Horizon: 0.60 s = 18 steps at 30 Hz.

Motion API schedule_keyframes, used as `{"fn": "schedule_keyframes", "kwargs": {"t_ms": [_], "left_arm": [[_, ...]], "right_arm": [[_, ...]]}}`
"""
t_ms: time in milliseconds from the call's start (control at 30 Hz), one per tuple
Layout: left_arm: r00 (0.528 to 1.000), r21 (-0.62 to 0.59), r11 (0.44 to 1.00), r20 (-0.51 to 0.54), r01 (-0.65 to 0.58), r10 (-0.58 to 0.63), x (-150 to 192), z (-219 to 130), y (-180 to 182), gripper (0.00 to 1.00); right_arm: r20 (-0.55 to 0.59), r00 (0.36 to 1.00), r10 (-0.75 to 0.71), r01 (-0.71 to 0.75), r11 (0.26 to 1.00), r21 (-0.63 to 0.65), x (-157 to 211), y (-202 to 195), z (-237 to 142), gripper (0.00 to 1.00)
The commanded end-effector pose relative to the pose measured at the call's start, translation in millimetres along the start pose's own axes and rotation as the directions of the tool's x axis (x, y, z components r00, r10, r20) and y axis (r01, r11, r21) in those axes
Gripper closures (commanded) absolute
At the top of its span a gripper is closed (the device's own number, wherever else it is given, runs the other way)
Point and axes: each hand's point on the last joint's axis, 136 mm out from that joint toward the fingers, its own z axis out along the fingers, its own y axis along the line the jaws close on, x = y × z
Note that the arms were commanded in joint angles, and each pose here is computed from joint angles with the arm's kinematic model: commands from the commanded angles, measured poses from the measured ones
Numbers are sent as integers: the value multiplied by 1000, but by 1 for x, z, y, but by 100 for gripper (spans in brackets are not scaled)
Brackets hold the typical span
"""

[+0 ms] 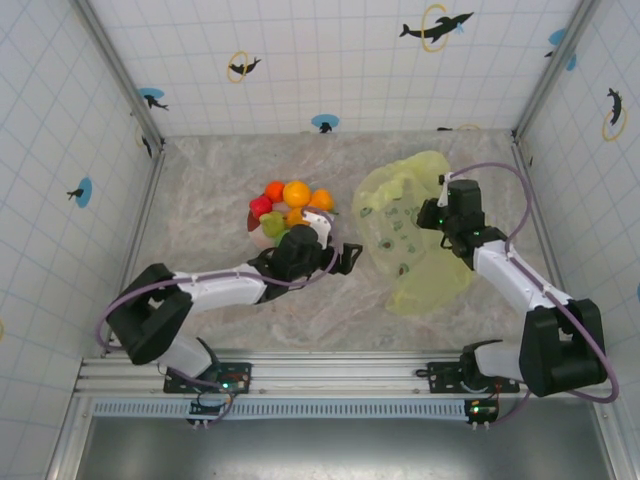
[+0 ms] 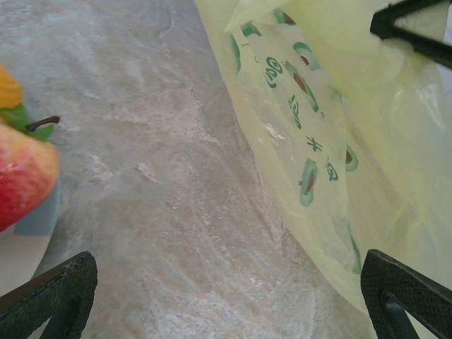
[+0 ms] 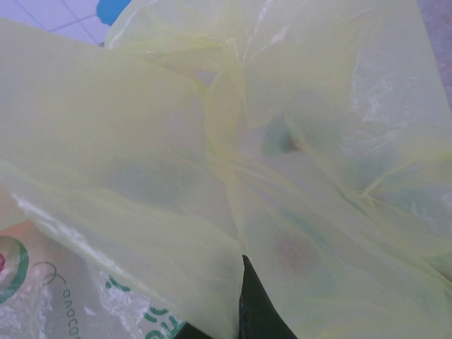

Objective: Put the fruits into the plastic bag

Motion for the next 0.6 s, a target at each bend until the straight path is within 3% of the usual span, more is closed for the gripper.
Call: {"fn": "schedule_keyframes", "kwargs": {"t_ms": [0, 167, 267, 367, 433, 500, 567], "left_arm": [[998, 34, 998, 29, -58, 57, -14, 19, -9, 2], [999, 74, 997, 46, -14, 10, -28, 49, -19, 3], [998, 121, 992, 55, 24, -31, -38, 65, -29, 9], [994, 112, 991, 74, 72, -80, -48, 80, -27, 37], [991, 144, 983, 57, 111, -120, -52, 84, -28, 68], [980, 189, 964, 39, 186, -196, -58, 81, -30, 97], [956, 216, 937, 35, 276, -290, -65, 73, -30, 100]], "right_arm": [[-22, 998, 51, -53, 995, -87, 0, 13, -5, 100], [-23, 997, 70, -72, 990, -117, -3, 17, -9, 100], [-33, 996, 79, -83, 987, -139, -2, 20, -10, 100], [-45, 997, 59, -66, 986, -156, -3, 22, -12, 100], [-46, 999, -21, 15, 993, -120, -6, 17, -14, 100], [-74, 983, -169, 172, 985, 23, -7, -2, -15, 100], [-125, 950, -285, 304, 935, 181, -5, -24, -17, 92]]}}
